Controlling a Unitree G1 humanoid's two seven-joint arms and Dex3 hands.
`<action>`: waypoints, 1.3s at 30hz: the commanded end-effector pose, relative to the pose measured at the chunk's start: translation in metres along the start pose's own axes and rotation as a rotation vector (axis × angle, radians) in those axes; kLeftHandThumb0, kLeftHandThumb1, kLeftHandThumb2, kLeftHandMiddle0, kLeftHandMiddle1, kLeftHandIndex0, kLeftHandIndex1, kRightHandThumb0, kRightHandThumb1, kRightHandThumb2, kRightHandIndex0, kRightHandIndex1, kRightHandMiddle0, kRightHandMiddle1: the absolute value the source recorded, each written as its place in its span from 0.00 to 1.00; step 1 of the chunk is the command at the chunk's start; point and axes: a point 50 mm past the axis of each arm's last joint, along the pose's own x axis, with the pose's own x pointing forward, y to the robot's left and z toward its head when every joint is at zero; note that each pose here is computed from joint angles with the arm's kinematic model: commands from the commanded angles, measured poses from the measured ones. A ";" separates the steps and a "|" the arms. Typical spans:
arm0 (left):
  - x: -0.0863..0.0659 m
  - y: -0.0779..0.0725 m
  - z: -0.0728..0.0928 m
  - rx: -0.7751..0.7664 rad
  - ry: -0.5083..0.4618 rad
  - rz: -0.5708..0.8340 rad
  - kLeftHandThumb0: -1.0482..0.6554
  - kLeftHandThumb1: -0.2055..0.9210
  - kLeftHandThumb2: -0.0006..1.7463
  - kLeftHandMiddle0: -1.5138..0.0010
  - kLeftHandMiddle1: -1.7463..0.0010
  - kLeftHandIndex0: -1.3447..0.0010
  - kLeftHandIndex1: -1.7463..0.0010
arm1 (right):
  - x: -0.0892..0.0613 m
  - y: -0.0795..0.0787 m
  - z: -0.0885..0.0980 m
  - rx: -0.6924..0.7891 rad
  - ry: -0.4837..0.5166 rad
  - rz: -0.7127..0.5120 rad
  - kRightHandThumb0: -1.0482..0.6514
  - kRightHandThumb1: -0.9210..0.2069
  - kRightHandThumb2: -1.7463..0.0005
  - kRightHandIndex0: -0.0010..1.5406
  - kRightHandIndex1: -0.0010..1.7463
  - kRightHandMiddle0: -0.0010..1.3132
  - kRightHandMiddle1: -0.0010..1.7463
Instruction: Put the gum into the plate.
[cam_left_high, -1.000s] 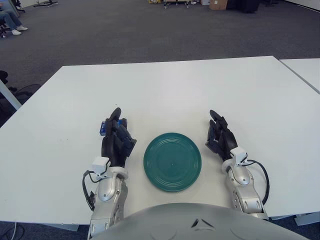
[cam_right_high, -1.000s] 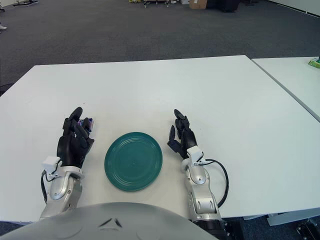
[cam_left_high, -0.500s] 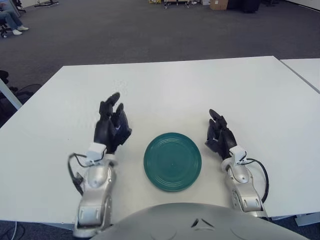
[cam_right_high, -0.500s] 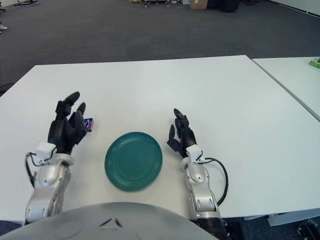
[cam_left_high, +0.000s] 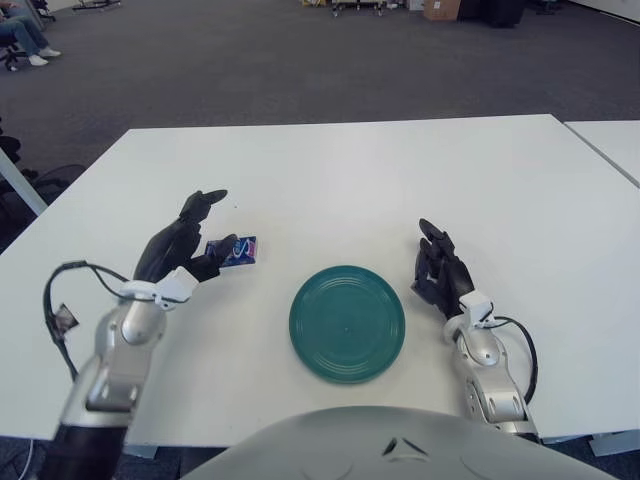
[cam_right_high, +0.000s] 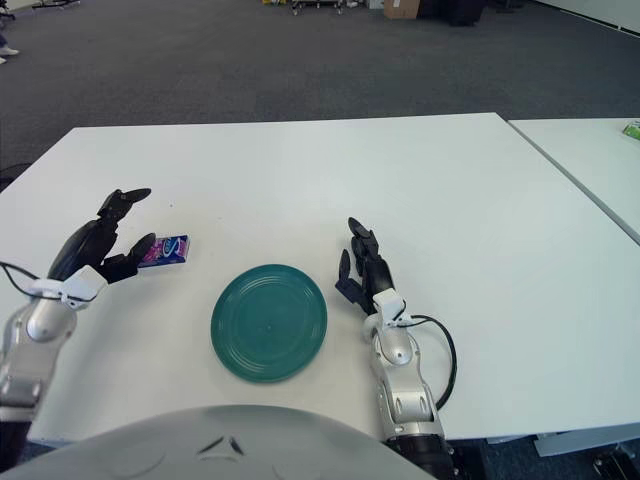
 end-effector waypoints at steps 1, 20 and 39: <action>0.012 0.004 0.001 0.131 -0.072 -0.066 0.05 1.00 0.34 0.79 1.00 1.00 0.54 | -0.008 -0.002 -0.018 0.004 0.119 0.006 0.24 0.00 0.44 0.09 0.01 0.00 0.19; 0.034 -0.006 -0.016 0.267 -0.053 -0.222 0.00 1.00 0.25 0.87 1.00 1.00 0.54 | -0.010 -0.007 -0.021 0.002 0.125 0.001 0.23 0.00 0.44 0.09 0.00 0.00 0.17; 0.059 -0.015 -0.019 0.241 -0.050 -0.315 0.00 1.00 0.18 0.93 1.00 1.00 0.54 | -0.010 -0.010 -0.020 0.027 0.137 0.001 0.23 0.00 0.46 0.09 0.00 0.00 0.18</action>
